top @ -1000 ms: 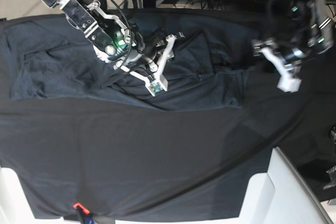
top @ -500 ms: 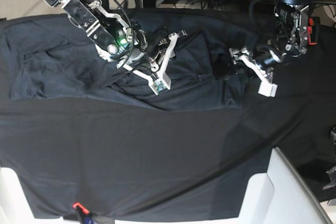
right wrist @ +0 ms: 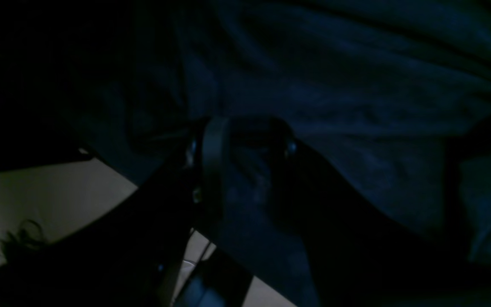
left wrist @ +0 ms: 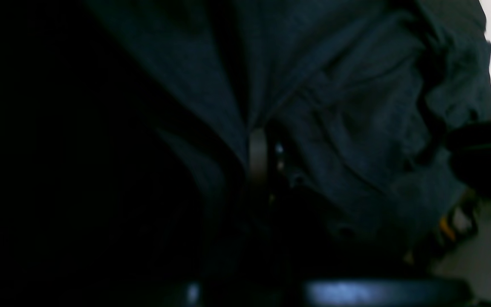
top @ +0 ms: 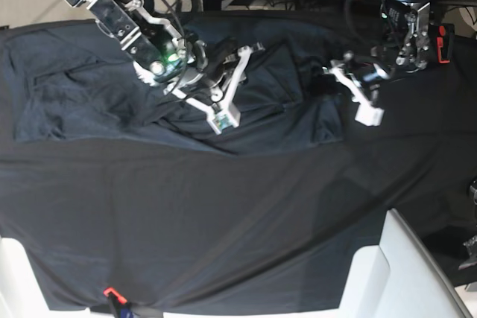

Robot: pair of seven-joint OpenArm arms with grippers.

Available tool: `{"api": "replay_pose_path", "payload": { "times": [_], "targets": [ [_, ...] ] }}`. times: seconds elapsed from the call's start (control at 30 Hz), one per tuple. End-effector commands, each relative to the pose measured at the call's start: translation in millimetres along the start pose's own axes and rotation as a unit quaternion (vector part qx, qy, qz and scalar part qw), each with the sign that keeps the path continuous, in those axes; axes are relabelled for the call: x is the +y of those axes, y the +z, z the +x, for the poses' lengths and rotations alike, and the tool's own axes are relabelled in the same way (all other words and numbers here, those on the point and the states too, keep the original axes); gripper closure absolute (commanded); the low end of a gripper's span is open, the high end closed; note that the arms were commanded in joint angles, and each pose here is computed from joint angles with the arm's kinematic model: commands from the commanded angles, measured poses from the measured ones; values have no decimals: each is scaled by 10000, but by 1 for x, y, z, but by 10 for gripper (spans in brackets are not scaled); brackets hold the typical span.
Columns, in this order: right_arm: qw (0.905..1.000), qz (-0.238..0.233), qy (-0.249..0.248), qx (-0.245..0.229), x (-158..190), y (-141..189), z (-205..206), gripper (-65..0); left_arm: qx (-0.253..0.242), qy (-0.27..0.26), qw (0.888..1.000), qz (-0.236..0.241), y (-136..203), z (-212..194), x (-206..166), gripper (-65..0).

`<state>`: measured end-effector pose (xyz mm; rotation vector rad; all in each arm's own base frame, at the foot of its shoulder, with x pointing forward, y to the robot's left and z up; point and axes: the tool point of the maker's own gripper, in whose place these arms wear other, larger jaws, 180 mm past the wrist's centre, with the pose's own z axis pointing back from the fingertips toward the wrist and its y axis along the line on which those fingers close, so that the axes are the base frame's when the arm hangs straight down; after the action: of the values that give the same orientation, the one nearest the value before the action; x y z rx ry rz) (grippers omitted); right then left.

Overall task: Fold the T-shirt properly
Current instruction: 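Grasp the shirt with both grippers and fold it toward the collar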

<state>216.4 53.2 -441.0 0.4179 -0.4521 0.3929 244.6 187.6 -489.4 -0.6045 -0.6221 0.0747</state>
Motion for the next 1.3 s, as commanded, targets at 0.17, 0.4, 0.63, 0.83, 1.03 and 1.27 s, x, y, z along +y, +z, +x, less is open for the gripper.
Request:
{"api": "replay_pose_path", "payload": {
  "times": [0.17,0.4,0.63,0.83,1.03,1.27],
  "targets": [
    [9975,-309,-568,-288,-35,11,9,-147,-155,-332,9960,812,45,32,54,0],
    [9938,-534,-891,-393,-59,17,11,-146,-73,-903,9909,1000,58,41,52,0],
    [9922,-616,-987,-448,-67,19,13,-146,22,-2260,9700,893,59,42,-7,0],
    [9878,-795,-1207,-579,-87,26,19,-146,462,-3095,9451,936,41,30,-74,0],
    [9739,-1212,-1739,-808,-131,44,19,-146,418,-3227,9430,704,15,23,-128,0],
    [9634,-1458,-2039,-951,-158,61,11,-146,402,-3538,9344,65,-19,15,-193,0]
  ]
}}
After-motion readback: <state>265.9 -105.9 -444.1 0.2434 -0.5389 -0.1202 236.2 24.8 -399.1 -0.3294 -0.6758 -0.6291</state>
